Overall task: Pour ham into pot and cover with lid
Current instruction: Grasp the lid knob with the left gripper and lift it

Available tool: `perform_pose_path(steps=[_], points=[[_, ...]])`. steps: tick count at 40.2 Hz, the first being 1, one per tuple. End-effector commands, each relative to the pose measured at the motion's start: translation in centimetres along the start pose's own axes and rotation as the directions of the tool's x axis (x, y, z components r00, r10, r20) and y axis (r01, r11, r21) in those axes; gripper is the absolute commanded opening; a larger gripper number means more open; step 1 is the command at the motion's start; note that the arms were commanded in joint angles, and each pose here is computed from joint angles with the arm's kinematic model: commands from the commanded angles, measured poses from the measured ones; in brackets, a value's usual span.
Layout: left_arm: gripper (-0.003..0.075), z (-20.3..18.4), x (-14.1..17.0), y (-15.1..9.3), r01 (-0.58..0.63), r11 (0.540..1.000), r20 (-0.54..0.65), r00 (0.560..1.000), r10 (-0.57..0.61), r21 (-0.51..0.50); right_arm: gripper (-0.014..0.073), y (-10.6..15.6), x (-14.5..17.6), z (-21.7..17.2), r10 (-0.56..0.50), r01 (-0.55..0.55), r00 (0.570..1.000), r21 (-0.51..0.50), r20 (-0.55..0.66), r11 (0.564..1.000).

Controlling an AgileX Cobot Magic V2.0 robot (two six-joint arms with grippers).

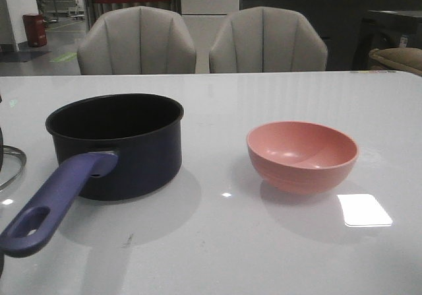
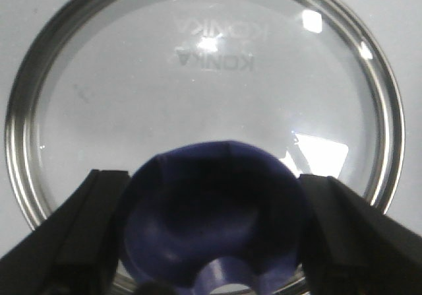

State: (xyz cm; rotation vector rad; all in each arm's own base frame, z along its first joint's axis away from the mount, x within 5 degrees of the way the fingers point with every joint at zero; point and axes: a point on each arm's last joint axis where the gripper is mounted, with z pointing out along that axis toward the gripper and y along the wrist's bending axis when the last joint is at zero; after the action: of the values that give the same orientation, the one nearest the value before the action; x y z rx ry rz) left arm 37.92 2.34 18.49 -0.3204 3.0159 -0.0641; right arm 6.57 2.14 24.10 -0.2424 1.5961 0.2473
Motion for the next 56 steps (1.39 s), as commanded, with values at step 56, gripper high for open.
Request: perform_pose_path(steps=[56], points=[[0.0311, -18.5, 4.3, -16.5, -0.520, 0.851, 0.455, 0.778, 0.433, 0.080, 0.0146, -0.1, -1.7, 0.0, 0.003, -0.005, 0.995, 0.011, 0.104, 1.000]])
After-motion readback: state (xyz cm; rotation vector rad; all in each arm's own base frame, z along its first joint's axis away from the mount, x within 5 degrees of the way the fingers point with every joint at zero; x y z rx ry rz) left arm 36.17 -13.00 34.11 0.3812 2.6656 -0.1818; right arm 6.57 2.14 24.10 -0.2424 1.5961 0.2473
